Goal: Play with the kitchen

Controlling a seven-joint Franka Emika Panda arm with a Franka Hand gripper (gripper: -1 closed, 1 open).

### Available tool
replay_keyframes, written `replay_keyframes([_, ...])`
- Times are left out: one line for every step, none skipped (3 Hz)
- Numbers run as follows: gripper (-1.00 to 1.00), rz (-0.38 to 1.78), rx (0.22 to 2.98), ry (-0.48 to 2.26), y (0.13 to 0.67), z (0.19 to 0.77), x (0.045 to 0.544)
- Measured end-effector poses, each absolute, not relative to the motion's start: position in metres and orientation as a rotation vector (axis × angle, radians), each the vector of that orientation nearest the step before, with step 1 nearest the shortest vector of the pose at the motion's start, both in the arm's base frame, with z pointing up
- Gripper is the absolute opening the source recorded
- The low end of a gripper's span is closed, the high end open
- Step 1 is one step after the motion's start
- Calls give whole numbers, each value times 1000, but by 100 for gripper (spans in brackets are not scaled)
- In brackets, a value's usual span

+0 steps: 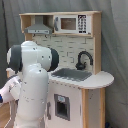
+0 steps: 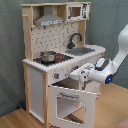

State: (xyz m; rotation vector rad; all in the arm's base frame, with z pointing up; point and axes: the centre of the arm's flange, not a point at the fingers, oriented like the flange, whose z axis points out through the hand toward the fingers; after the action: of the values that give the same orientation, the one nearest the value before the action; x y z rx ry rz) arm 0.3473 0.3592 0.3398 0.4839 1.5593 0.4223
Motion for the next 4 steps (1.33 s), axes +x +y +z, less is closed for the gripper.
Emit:
replay_keyframes([-100, 337, 388, 1577, 359, 340, 347])
replay_keyframes([-100, 260, 301, 1590, 359, 339, 347])
replay_keyframes([-100, 342, 379, 1575, 359, 339, 347])
replay_keyframes([-100, 374, 420, 1558, 358, 340, 348])
